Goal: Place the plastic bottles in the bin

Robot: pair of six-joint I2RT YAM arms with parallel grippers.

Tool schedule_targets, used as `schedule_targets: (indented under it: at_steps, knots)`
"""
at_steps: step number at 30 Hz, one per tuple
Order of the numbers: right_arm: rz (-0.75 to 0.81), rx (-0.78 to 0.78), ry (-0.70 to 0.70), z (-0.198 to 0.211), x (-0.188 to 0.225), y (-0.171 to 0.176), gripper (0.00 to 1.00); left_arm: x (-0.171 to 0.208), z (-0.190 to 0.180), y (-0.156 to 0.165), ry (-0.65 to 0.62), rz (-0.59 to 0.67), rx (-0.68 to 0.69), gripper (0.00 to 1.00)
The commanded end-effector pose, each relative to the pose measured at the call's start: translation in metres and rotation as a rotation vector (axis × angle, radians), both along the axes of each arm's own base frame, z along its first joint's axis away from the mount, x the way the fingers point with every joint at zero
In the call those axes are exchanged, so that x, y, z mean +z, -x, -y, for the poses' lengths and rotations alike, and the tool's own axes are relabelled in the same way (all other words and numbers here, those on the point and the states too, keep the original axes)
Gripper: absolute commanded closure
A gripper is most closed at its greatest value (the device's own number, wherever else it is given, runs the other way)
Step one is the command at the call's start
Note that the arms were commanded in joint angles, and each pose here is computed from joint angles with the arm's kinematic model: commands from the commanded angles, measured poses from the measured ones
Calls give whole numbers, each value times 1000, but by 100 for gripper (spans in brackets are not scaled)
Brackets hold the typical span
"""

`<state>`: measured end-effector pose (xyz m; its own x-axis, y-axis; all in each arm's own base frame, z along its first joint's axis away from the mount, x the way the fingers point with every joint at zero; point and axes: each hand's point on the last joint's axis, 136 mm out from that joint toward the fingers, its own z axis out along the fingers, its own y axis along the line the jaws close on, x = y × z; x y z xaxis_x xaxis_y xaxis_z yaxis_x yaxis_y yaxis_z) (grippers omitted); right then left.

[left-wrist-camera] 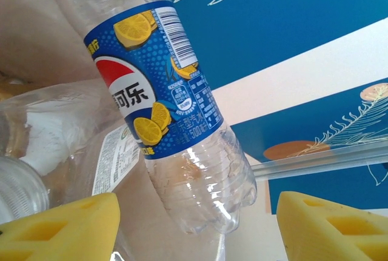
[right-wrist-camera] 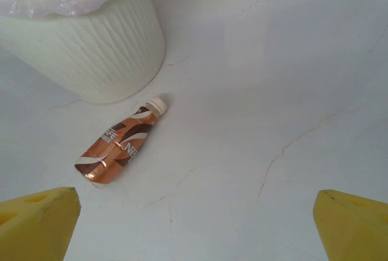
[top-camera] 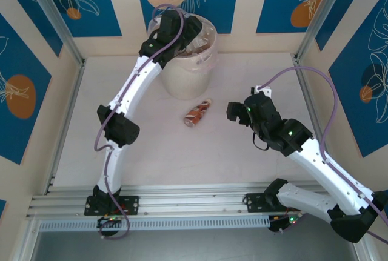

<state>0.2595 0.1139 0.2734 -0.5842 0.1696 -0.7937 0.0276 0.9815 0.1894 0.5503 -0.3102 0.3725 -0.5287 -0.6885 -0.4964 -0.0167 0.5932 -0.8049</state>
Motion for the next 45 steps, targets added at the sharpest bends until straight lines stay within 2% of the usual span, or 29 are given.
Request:
schedule_targets:
  at_steps: [1,6,16,21,27,30,36,41,45]
  knots:
    - [20,-22,-20,5,8,4,1,3,10,-5,34,23,-28,32]
    - [27,-27,-18,8,10,6,1,6,8,-5,21,36,-23,32]
    - [23,-2,-16,0,9,1,1,59,-29,7,-64,161,38,30]
    - [-14,6,-20,-8,4,-3,1,88,-69,21,-140,197,109,22]
    - [-75,5,-33,-22,-8,-9,1,109,-120,49,-256,195,196,6]
    - [-112,-1,-35,-32,-20,-12,1,109,-140,65,-295,184,221,0]
    - [-194,4,-24,-65,-44,-21,1,94,-180,107,-322,189,281,0]
    - [-257,-10,-29,-97,-68,-33,1,66,-217,157,-350,191,345,0]
    - [-293,-20,-68,-120,-86,-47,1,35,-247,194,-407,144,404,0]
